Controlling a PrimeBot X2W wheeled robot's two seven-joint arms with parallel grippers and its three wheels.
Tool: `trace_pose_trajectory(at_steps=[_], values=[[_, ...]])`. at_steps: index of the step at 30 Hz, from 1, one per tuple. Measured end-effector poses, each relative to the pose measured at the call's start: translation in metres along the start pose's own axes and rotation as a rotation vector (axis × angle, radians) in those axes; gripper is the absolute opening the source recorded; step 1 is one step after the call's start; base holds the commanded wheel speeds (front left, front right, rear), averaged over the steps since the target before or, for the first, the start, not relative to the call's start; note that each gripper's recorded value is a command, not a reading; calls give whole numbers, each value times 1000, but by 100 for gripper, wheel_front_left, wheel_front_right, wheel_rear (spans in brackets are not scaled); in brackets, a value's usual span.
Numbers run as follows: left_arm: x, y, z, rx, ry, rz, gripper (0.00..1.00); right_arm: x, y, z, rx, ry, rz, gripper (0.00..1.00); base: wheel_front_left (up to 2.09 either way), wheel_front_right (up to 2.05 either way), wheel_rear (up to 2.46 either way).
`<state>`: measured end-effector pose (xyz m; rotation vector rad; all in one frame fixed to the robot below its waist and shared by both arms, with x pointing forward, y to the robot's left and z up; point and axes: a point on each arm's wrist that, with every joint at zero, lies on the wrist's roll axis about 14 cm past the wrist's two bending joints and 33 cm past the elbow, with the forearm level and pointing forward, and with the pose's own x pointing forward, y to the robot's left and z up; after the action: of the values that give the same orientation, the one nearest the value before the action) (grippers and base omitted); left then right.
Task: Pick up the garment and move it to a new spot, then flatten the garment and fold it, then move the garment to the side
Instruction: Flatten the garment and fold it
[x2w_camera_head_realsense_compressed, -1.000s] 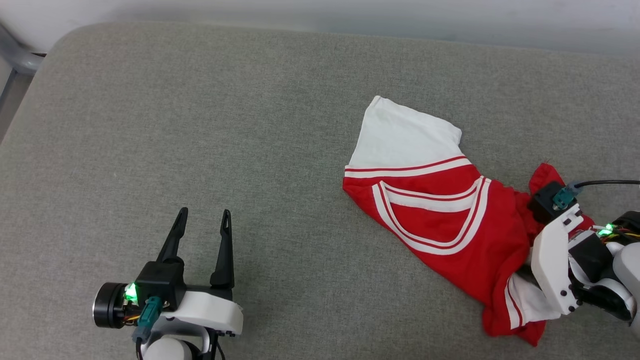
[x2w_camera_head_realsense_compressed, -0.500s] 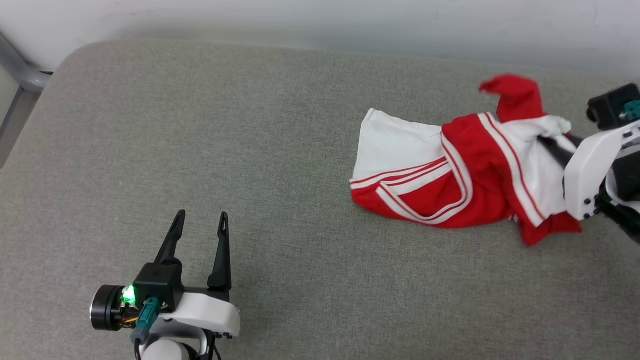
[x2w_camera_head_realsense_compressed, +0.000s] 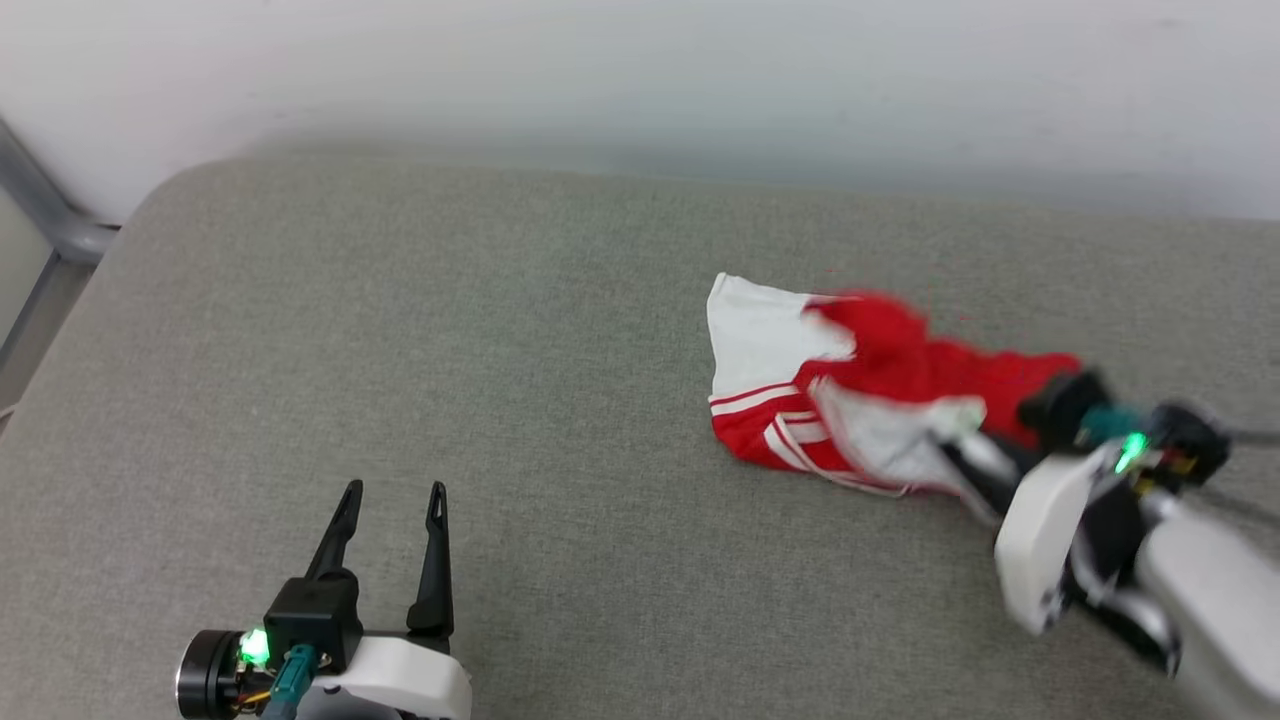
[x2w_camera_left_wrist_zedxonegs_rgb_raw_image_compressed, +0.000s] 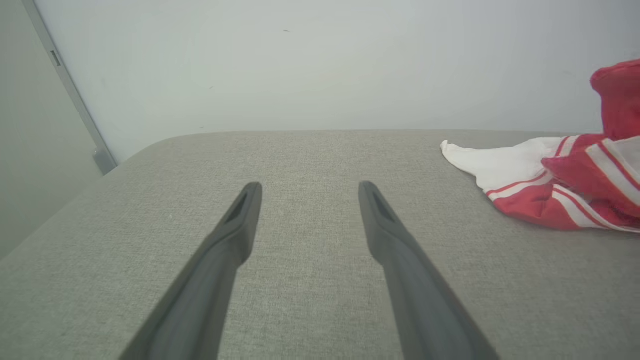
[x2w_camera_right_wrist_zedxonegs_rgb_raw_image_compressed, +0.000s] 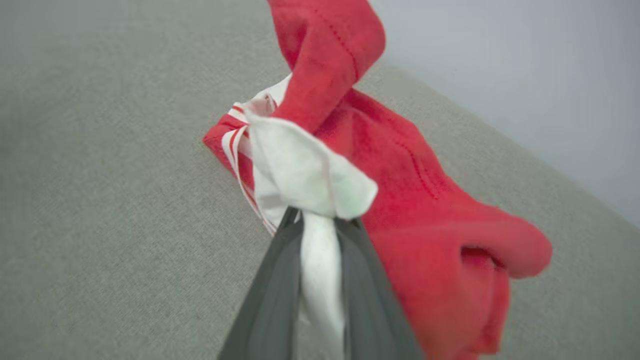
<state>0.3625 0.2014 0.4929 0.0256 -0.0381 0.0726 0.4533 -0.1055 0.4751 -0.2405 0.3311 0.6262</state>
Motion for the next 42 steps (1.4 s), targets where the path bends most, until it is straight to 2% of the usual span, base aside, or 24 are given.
trace_pose_trajectory(at_steps=[8, 14, 17, 18, 19, 27, 34, 38, 42], values=[[-6, -9, 3, -2, -10, -29, 100, -45, 69, -73, 62, 147, 107, 0, 0, 0, 0], [-7, -14, 2, -2, -6, -47, 100, -76, 92, -123, 122, 272, 113, 0, 0, 0, 0], [-7, -16, 2, -3, -5, -51, 100, -77, 94, -123, 145, 256, 96, 2, 0, 0, 0], [-7, -16, 1, -2, -5, -53, 100, -77, 94, -120, 163, 238, 87, 36, 0, 0, 0], [-8, -16, 1, -1, -5, -54, 100, -76, 94, -117, 169, 216, 78, 98, 0, 0, 0], [-14, -19, 5, 3, -17, -64, 100, -85, 56, -49, 147, -54, -62, 100, 0, 0, 0], [-15, -21, 9, 1, -30, -72, 100, -109, 22, 5, 89, -206, -182, 100, 0, 0, 0], [-16, -21, 10, 2, -31, -70, 100, -118, 7, 23, 31, -216, -222, 100, 0, 0, 0], [-16, -20, 10, 4, -33, -66, 100, -122, 0, 26, -38, -144, -216, 100, 0, 0, 0]])
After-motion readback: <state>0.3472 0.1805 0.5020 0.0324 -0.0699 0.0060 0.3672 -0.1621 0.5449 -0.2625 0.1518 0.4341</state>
